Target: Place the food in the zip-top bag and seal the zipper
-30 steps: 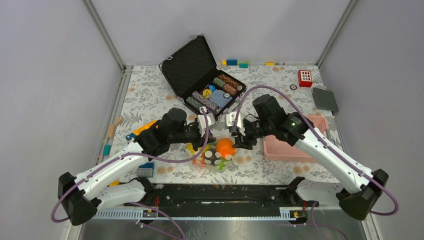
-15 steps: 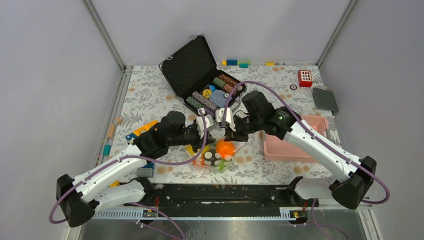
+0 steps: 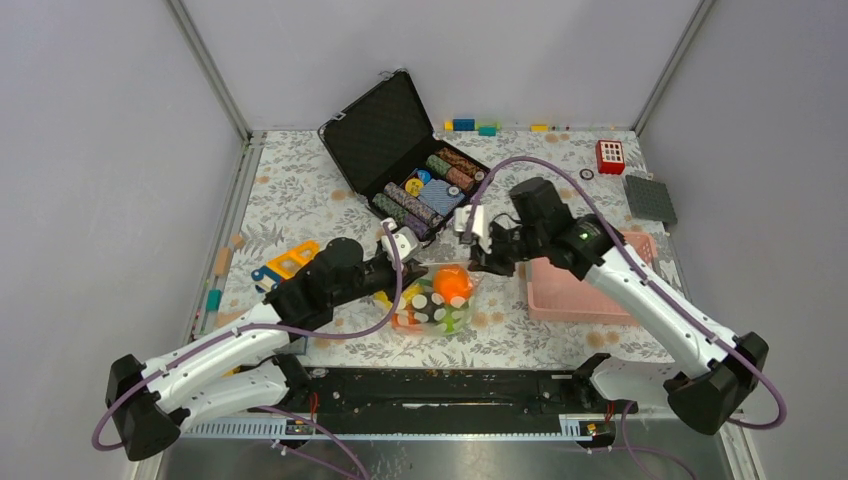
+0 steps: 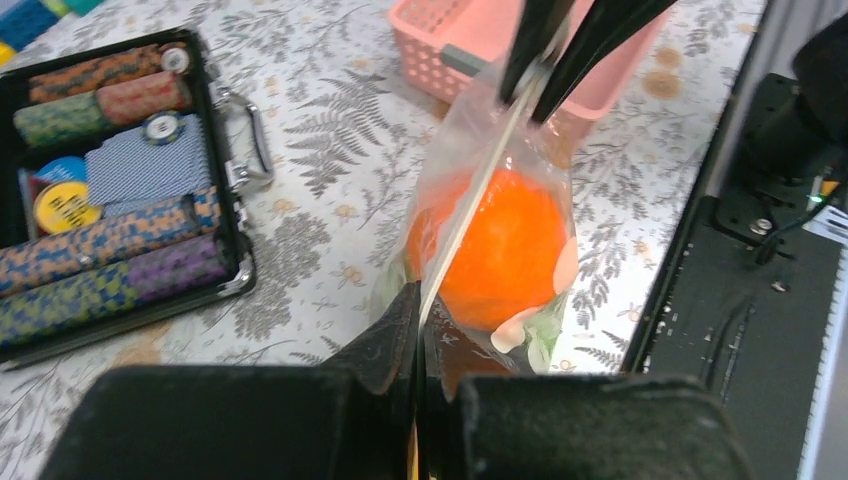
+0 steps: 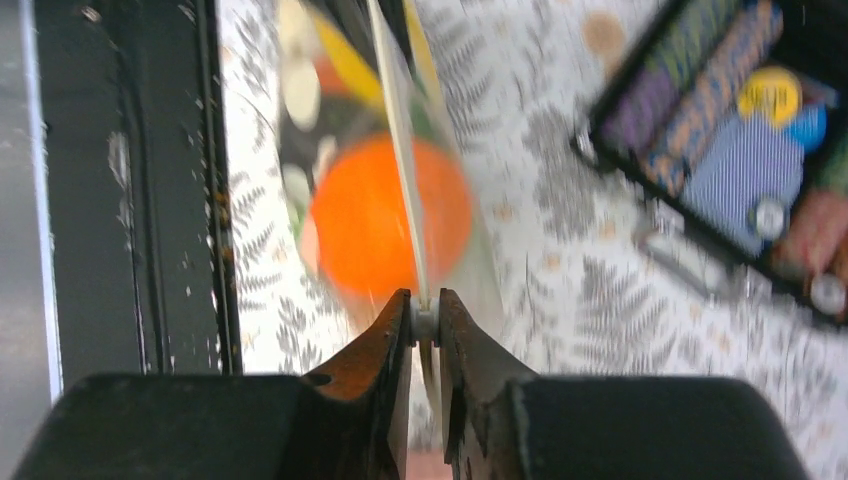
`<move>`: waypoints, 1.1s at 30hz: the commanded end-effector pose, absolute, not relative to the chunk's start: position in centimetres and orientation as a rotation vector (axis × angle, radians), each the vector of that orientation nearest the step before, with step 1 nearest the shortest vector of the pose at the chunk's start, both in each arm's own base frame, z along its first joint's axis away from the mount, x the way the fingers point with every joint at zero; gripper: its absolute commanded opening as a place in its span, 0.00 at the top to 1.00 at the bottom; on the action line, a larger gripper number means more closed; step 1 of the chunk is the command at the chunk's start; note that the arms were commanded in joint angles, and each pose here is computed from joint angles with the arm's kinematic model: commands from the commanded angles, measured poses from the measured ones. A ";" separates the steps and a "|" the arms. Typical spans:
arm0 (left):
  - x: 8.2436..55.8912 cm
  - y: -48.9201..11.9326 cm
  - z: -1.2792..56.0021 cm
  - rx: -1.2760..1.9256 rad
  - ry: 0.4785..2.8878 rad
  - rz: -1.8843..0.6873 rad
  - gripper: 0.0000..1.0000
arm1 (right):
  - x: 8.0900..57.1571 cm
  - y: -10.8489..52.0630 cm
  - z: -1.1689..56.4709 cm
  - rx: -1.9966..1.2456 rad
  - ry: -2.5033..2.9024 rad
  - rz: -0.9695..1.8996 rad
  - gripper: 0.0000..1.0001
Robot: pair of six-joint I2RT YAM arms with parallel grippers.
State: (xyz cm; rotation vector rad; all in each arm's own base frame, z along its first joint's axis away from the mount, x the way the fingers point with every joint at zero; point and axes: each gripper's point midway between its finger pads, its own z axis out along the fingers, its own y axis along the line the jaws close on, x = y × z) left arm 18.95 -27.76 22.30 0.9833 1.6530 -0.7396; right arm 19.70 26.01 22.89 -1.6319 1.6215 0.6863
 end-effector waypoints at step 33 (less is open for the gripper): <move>18.3 -25.4 29.6 0.591 1.862 -0.878 1.00 | 11.1 26.5 26.3 -1.105 1.873 1.308 1.00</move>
